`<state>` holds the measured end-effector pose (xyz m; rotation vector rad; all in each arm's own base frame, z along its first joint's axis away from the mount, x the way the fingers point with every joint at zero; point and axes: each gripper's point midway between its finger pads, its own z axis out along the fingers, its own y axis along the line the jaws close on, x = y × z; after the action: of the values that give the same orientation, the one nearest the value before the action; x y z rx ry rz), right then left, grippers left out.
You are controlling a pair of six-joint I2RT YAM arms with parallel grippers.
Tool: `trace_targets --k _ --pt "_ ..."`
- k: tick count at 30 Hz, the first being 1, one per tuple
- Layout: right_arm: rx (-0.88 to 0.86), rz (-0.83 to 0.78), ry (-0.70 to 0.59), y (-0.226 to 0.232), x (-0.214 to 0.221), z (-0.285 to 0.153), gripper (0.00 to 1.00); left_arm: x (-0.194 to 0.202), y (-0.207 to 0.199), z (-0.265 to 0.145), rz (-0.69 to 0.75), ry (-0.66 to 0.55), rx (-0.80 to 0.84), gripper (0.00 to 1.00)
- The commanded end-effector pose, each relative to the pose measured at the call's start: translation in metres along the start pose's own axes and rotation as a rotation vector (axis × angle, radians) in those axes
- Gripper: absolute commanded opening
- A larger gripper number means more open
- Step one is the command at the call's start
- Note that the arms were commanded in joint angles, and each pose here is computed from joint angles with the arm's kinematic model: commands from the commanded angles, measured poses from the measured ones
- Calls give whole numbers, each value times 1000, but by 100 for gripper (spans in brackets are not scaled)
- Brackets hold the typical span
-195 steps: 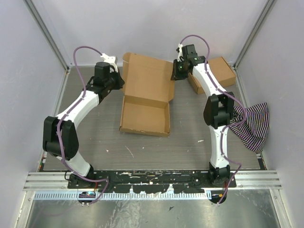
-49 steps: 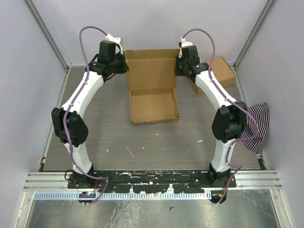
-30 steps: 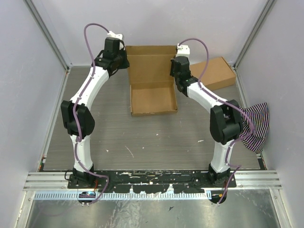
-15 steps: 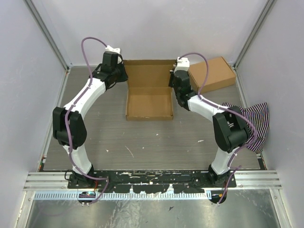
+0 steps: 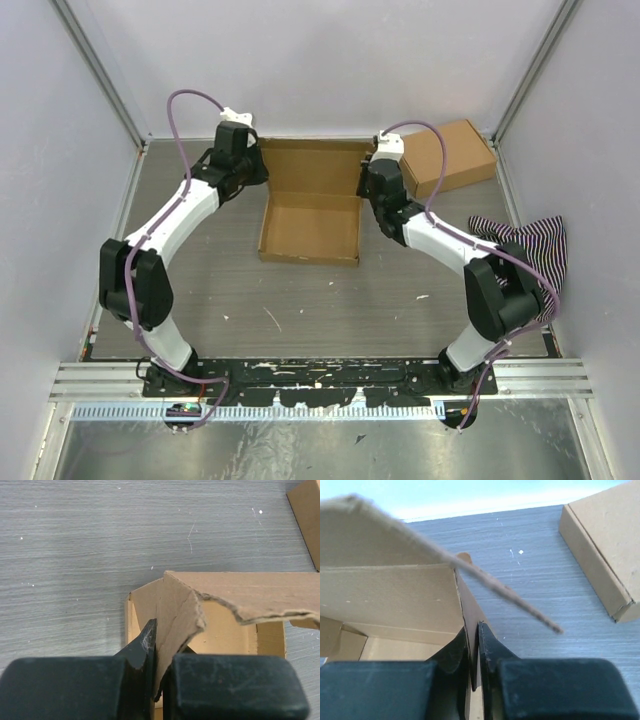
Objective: Fold the paper box
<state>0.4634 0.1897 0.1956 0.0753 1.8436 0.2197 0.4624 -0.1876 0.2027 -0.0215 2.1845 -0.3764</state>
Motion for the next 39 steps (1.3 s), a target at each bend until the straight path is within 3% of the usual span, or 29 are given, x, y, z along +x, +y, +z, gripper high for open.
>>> trace_targets --k 1,4,8,10,18,24,30,36,38,39 --pt "-99 64 52 23 6 -21 17 22 -2 -12 9 46 14 9" --pt "-130 70 107 29 15 -29 27 28 2 -16 9 48 2 7" --pt "-212 59 138 42 15 -51 53 33 8 -21 7 46 -29 5" --pt "-217 43 142 39 10 -64 57 36 10 -23 7 50 -33 5" --pt "-317 -68 153 30 -14 -131 58 54 20 -26 9 73 -59 5" --pt "-267 -55 38 4 -47 -176 55 64 27 -29 9 87 -80 5" --pt "-44 8 2 -37 -43 -172 38 69 28 -40 4 93 -76 11" --pt "-73 12 43 -18 -51 -154 47 83 37 -48 16 115 -101 13" --pt "-32 -4 103 -19 -42 -142 44 84 37 -50 13 121 -101 13" --pt "-13 -6 135 -19 -35 -136 38 84 37 -51 8 123 -104 13"
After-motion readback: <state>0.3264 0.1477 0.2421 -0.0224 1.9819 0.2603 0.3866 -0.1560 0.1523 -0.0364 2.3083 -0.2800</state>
